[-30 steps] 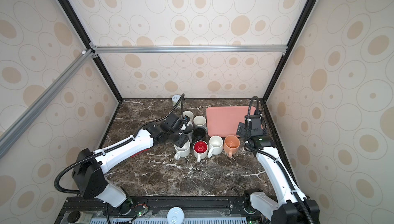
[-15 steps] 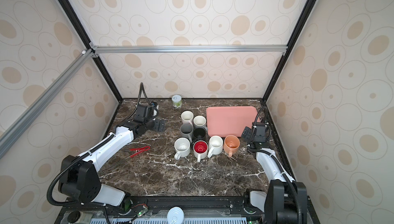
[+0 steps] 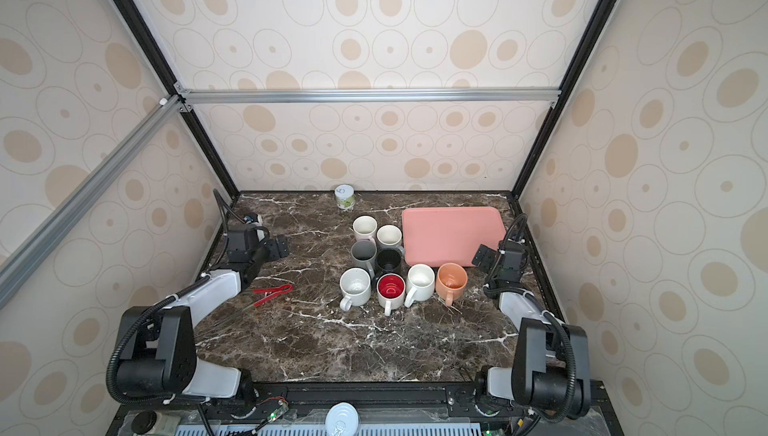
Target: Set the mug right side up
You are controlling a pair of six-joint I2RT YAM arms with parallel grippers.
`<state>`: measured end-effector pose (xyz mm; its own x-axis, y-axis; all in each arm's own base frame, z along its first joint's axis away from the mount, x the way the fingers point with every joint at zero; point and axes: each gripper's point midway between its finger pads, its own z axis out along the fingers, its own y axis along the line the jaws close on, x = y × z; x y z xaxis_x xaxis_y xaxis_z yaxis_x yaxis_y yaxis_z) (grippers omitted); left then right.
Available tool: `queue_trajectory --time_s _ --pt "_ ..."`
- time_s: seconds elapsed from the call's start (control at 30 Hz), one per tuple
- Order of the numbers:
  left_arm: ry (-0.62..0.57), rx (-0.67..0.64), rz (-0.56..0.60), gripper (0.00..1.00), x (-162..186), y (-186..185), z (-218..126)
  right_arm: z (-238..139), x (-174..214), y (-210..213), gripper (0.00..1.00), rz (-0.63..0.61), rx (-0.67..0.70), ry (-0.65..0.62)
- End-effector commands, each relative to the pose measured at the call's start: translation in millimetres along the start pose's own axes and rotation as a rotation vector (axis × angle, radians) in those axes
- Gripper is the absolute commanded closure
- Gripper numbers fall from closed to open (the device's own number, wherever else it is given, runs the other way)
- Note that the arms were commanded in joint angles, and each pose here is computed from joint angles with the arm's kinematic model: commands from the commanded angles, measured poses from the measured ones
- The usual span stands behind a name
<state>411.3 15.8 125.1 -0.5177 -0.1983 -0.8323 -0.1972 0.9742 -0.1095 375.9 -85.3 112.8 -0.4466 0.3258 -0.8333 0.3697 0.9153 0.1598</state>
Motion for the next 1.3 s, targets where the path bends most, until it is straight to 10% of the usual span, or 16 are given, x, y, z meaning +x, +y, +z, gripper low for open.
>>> queue_trajectory --time_s 0.0,0.37,1.27 --pt "-0.24 -0.075 -0.091 0.0 -46.4 19.3 -15.6 0.5 -1.8 11.0 0.01 -0.021 -0.101 -0.032" --pt "-0.414 -0.149 0.068 0.0 -32.7 37.8 -32.4 1.3 16.9 23.3 0.0 0.005 -0.229 -0.119" --pt "-0.413 -0.136 0.072 0.0 -1.2 40.4 -19.3 4.4 14.5 31.6 0.0 -0.047 -0.182 -0.116"
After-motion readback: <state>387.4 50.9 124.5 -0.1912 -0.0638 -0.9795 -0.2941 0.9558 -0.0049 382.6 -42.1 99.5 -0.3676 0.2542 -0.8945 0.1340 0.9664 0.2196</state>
